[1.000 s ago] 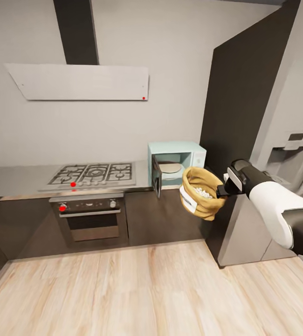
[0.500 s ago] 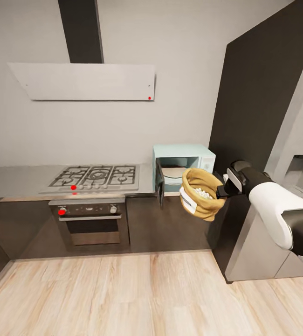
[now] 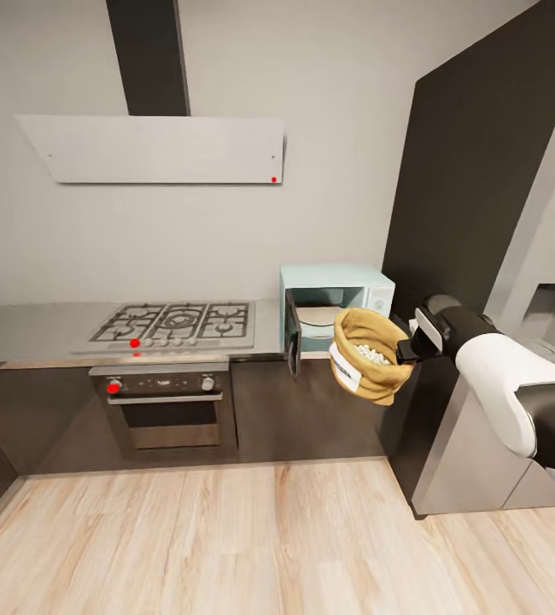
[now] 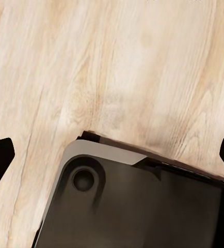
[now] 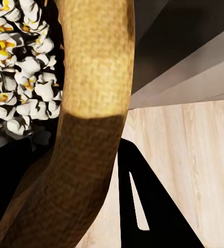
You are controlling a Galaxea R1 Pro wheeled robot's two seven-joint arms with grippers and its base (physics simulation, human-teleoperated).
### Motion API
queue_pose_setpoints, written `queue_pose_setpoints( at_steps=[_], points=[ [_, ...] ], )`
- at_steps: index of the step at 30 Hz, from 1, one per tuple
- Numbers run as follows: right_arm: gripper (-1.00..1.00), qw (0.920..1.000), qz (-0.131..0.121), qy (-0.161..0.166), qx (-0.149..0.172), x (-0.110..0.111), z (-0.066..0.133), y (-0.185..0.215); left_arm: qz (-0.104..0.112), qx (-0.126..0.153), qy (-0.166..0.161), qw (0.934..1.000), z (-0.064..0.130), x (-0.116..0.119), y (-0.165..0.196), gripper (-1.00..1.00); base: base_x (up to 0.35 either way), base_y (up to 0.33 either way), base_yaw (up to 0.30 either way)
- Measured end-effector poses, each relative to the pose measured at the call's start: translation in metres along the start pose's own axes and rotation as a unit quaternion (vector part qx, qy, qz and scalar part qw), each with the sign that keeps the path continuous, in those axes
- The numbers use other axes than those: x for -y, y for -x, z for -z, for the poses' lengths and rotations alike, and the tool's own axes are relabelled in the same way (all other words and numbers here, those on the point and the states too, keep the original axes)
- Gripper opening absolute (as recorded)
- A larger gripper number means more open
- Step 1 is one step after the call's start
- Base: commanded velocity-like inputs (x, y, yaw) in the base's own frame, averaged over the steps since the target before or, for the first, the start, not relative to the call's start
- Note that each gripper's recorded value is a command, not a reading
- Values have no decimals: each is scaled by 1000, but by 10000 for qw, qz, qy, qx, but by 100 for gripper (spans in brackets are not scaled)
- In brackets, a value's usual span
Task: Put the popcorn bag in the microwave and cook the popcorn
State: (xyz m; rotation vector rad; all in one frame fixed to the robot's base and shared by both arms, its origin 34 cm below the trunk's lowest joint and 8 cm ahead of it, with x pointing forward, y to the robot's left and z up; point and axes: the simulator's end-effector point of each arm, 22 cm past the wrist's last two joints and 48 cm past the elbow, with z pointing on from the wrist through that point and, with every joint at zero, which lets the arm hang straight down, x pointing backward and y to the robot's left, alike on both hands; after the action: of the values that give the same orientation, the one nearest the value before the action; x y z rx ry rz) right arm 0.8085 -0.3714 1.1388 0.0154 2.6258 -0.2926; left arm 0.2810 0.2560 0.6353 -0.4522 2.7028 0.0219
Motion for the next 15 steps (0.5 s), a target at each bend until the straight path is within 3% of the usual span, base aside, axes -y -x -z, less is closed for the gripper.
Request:
queue_pose_setpoints(
  at_steps=[7,15],
  points=[
    [-100,9999,7,7,-139,-1,-6,-10,12,10,4,10000,0,0,1,100,287,0,0],
    [-100,9996,-1,21,-295,-2,-12,-21,9,6,3,10000,0,0,0,100,140,0,0]
  ],
)
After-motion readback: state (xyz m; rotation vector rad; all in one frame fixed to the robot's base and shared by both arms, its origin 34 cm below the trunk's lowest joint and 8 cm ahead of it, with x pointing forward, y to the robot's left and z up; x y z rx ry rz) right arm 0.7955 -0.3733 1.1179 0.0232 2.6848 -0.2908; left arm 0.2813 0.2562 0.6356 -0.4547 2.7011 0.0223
